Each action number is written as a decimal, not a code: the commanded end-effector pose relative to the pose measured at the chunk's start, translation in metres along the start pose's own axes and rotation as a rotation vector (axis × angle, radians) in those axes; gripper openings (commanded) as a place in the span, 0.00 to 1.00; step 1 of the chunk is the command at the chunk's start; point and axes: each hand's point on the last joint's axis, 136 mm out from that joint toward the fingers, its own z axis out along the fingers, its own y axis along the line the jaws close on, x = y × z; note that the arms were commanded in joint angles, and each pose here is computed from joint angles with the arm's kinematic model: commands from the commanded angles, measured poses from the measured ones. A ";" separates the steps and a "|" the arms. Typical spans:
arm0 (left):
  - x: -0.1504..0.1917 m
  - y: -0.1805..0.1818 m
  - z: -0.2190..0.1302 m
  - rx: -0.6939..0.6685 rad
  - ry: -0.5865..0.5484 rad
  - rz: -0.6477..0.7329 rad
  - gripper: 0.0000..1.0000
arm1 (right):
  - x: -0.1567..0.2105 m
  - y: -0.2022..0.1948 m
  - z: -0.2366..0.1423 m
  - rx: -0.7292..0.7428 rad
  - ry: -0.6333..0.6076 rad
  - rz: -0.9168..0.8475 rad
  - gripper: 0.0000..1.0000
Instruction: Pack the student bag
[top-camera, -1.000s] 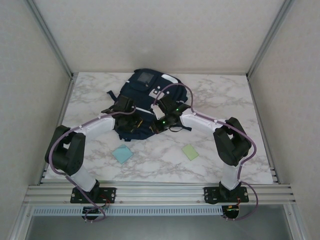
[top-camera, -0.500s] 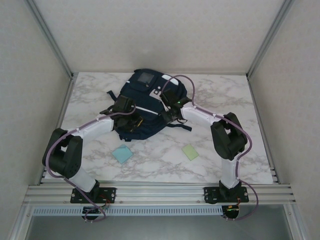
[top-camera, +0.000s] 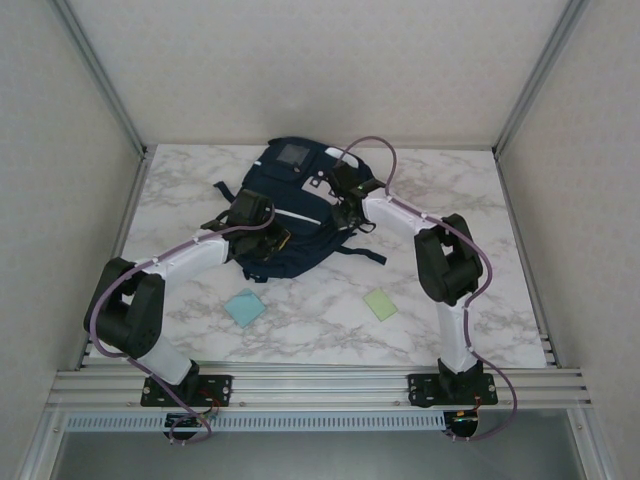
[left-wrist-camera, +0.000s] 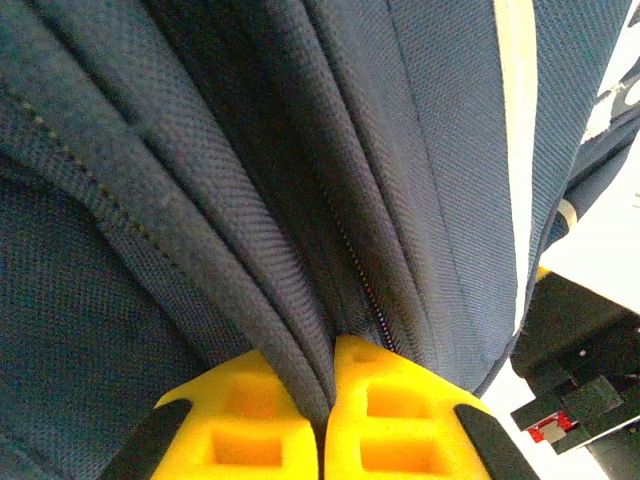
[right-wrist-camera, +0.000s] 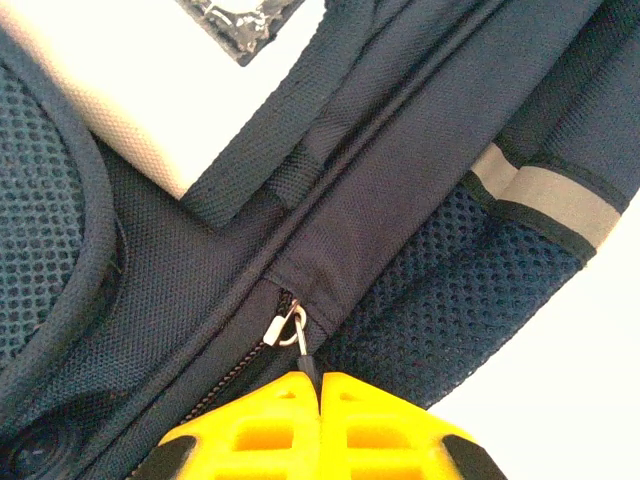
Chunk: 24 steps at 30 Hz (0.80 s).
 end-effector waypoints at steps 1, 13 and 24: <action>-0.005 0.019 -0.018 -0.068 -0.028 0.037 0.00 | 0.026 -0.139 0.024 0.401 0.079 0.209 0.00; 0.000 0.004 -0.021 -0.045 -0.014 0.158 0.07 | 0.027 -0.073 -0.022 -0.100 0.034 0.315 0.50; 0.001 0.023 -0.048 -0.165 -0.028 0.358 0.51 | 0.015 0.024 -0.085 -0.459 -0.098 0.298 0.78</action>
